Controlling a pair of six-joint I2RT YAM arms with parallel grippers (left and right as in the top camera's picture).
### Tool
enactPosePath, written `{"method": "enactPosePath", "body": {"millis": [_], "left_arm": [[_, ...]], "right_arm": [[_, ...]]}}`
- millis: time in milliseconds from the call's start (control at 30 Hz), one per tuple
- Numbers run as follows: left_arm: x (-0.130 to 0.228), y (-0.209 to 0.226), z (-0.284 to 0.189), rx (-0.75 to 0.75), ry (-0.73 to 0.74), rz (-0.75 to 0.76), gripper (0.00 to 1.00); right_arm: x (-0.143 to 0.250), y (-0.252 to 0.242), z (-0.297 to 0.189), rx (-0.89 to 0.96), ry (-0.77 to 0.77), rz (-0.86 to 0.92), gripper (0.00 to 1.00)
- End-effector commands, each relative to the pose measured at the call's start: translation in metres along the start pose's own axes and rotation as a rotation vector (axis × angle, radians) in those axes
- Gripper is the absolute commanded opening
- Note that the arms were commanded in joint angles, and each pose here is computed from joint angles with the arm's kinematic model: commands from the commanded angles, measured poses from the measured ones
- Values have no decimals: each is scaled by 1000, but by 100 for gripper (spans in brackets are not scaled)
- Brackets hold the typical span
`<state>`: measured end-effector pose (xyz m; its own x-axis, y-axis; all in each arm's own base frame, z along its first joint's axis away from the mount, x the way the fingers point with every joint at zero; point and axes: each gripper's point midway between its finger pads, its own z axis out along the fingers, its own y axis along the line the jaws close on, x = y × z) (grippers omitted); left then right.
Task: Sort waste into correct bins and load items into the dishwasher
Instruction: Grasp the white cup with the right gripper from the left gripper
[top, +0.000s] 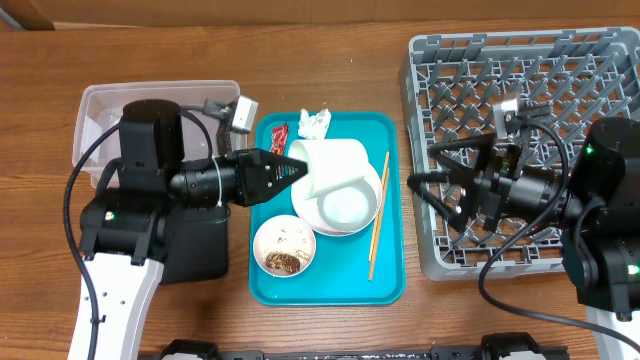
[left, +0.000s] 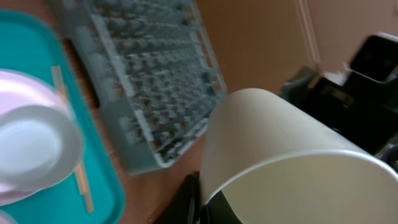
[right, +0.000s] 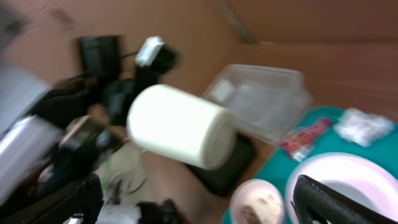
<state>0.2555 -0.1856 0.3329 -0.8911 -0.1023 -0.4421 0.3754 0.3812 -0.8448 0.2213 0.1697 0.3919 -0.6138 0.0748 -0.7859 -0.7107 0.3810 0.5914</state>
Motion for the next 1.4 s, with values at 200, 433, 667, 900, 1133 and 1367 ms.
{"method": "enactPosePath", "body": {"millis": [200,433,667,900,1133,1367], "left_arm": [[10,-55,-3,339,136,137,4],[15,-64,4,362,155,207,4],[15,-61,12,325,147,211,4],[14,-60,12,318,142,216,4],[11,-55,14,287,124,214,100],[1,-24,19,118,65,141,100]], "right_arm": [[6,46,12,-237,83,-19,100],[13,48,33,-308,148,-1,100],[16,70,44,-393,168,-84,85],[17,70,44,-392,172,-72,70],[14,69,41,-381,162,-63,60],[-4,60,12,-265,49,-102,58]]}}
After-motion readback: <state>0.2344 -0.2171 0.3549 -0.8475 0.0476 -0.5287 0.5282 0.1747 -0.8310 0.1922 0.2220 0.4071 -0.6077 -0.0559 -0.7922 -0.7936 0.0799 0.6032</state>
